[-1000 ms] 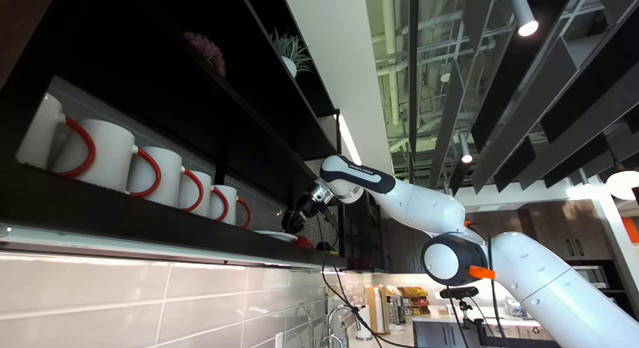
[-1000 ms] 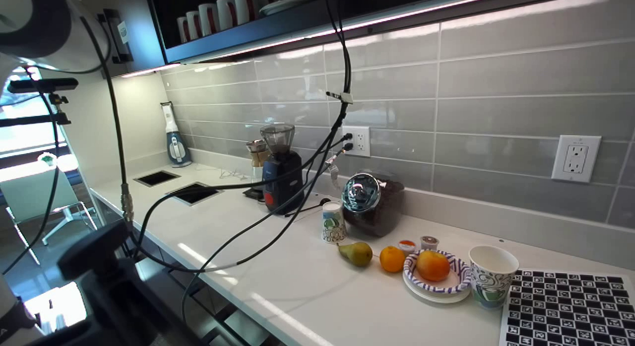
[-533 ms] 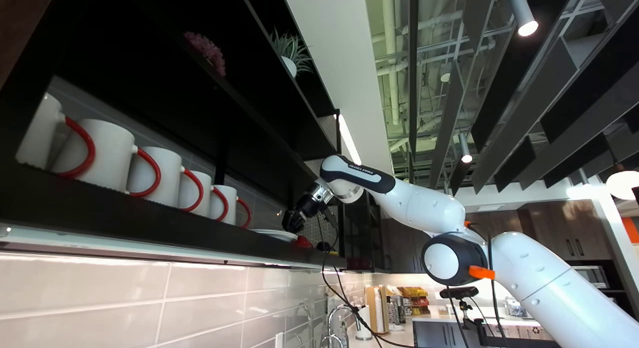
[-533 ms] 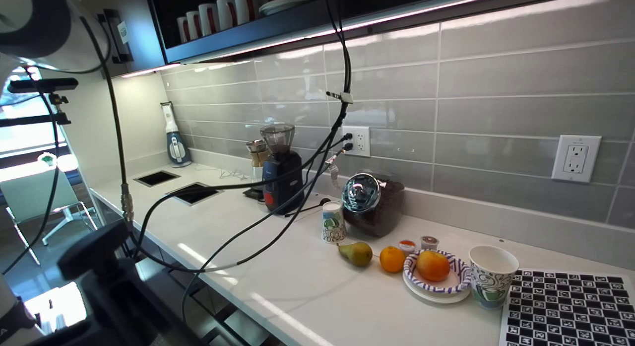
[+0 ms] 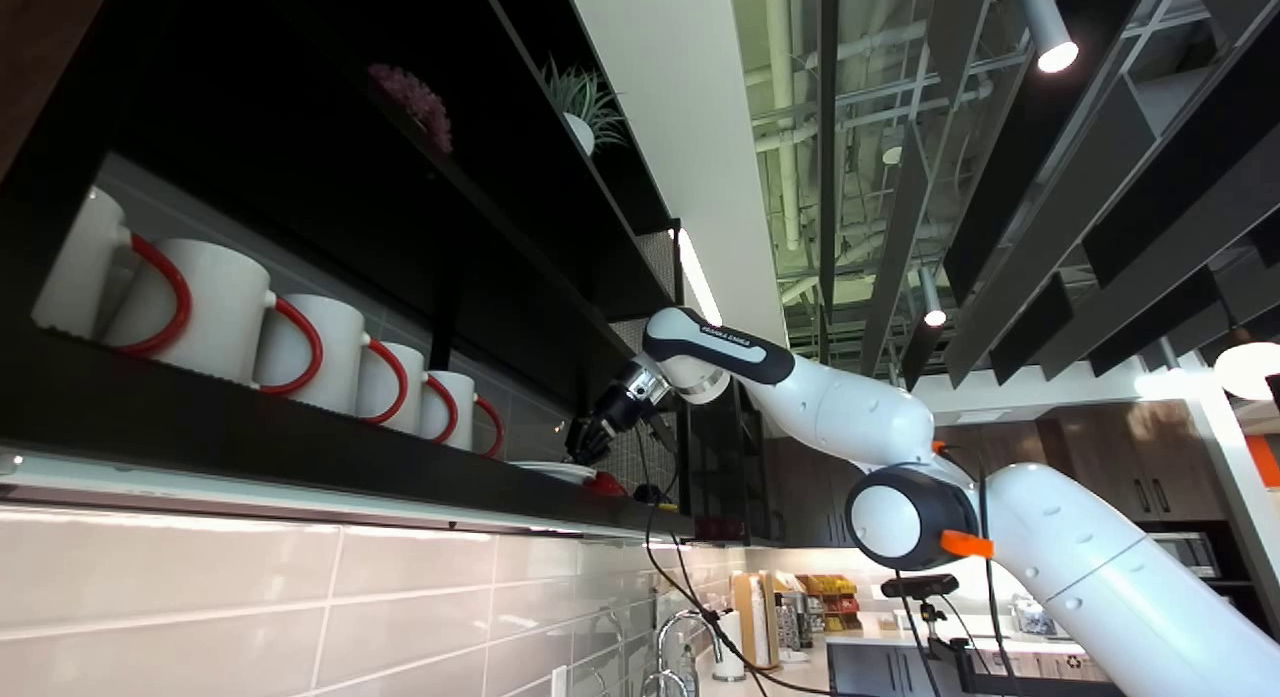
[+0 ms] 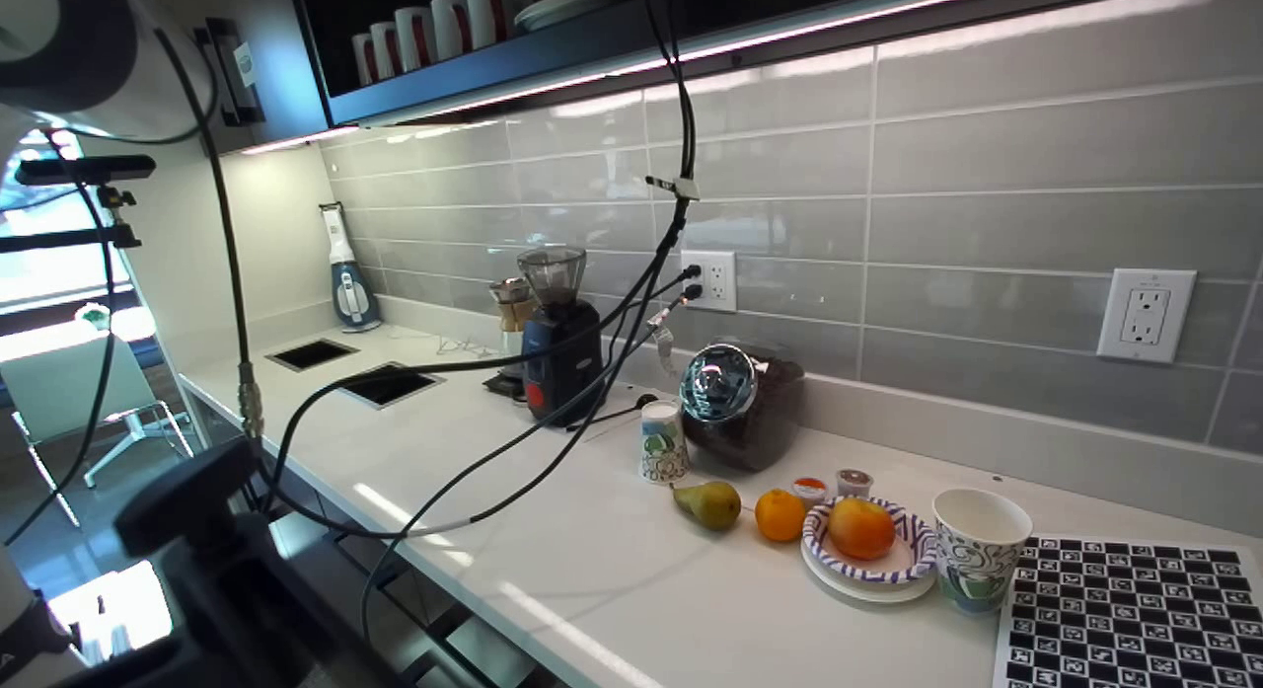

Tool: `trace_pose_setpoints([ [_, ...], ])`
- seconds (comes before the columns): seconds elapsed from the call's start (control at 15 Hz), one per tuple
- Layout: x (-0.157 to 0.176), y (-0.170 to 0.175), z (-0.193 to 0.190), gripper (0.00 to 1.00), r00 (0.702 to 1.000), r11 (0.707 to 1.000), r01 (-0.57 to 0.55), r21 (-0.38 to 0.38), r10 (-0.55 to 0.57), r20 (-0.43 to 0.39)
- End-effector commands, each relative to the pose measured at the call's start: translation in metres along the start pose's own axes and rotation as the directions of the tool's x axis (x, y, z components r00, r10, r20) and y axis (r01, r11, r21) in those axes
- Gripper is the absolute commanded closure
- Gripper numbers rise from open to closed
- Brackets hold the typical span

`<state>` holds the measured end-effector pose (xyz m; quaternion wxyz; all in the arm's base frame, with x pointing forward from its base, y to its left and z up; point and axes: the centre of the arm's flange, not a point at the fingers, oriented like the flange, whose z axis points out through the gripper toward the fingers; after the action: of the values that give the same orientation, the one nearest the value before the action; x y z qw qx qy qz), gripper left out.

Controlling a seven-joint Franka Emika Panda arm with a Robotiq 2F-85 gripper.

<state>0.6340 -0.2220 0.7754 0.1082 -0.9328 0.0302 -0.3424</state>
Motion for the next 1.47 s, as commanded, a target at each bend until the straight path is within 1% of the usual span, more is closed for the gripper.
trace_pose_setpoints([
  [0.0, 0.025, -0.002, -0.013, 1.00, 1.000, 1.000, -0.016, 0.005, 0.016, -0.019],
  [0.07, 0.025, -0.003, -0.014, 0.96, 1.000, 1.000, -0.017, 0.004, 0.017, -0.019],
  [0.2, 0.024, -0.003, -0.014, 0.94, 1.000, 1.000, -0.015, 0.001, 0.015, -0.019],
  [0.33, 0.025, -0.005, -0.015, 1.00, 1.000, 1.000, -0.016, 0.004, 0.016, -0.022],
  [0.6, 0.026, -0.006, -0.019, 1.00, 0.999, 0.999, -0.026, 0.020, 0.026, -0.033],
  [0.8, 0.024, -0.008, -0.022, 1.00, 0.998, 0.998, -0.057, 0.037, 0.058, -0.031],
  [1.13, 0.014, -0.012, -0.047, 1.00, 0.980, 0.981, -0.189, 0.053, 0.192, -0.057],
  [1.4, 0.001, -0.015, -0.083, 1.00, 0.950, 0.953, -0.299, 0.054, 0.302, -0.082],
])
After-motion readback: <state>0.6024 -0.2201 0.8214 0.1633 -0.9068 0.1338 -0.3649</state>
